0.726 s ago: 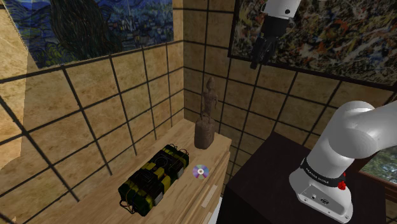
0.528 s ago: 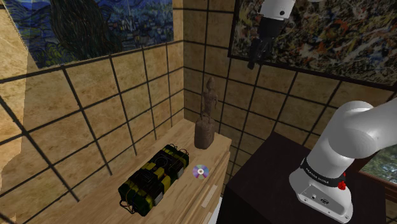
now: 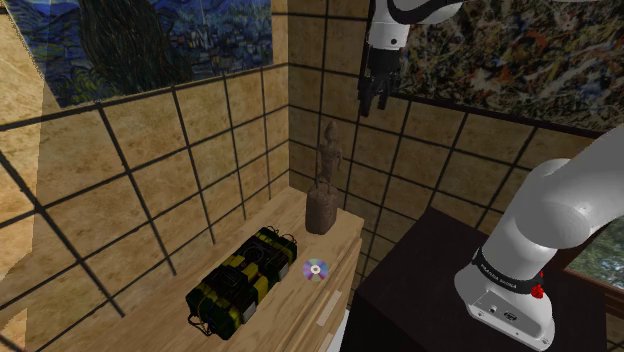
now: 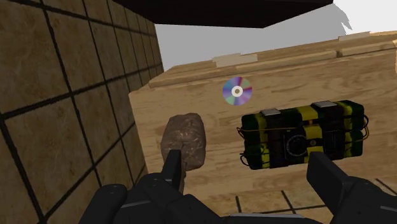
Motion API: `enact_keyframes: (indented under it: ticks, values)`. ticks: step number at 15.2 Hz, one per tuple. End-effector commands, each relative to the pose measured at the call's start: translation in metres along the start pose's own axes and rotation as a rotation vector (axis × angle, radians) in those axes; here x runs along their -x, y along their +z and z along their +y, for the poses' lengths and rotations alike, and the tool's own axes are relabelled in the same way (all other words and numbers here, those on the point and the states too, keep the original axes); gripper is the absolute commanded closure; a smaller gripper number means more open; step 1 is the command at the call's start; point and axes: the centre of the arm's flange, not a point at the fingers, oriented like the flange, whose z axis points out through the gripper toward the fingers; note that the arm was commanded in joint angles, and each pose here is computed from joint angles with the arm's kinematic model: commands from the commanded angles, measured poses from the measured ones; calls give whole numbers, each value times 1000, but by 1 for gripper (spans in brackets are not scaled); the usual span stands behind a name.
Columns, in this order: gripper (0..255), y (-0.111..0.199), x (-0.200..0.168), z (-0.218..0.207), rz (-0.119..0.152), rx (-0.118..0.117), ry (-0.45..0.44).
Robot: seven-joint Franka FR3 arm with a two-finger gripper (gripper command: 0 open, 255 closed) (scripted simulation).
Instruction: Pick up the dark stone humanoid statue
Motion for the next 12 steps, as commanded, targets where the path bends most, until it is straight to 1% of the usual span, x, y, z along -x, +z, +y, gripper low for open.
enact_keyframes:
  ticks: [1,12]
  values:
    - [0,16,-27,7,-24,8,-8]
    - [0,100,-160,38,-152,52,-49]
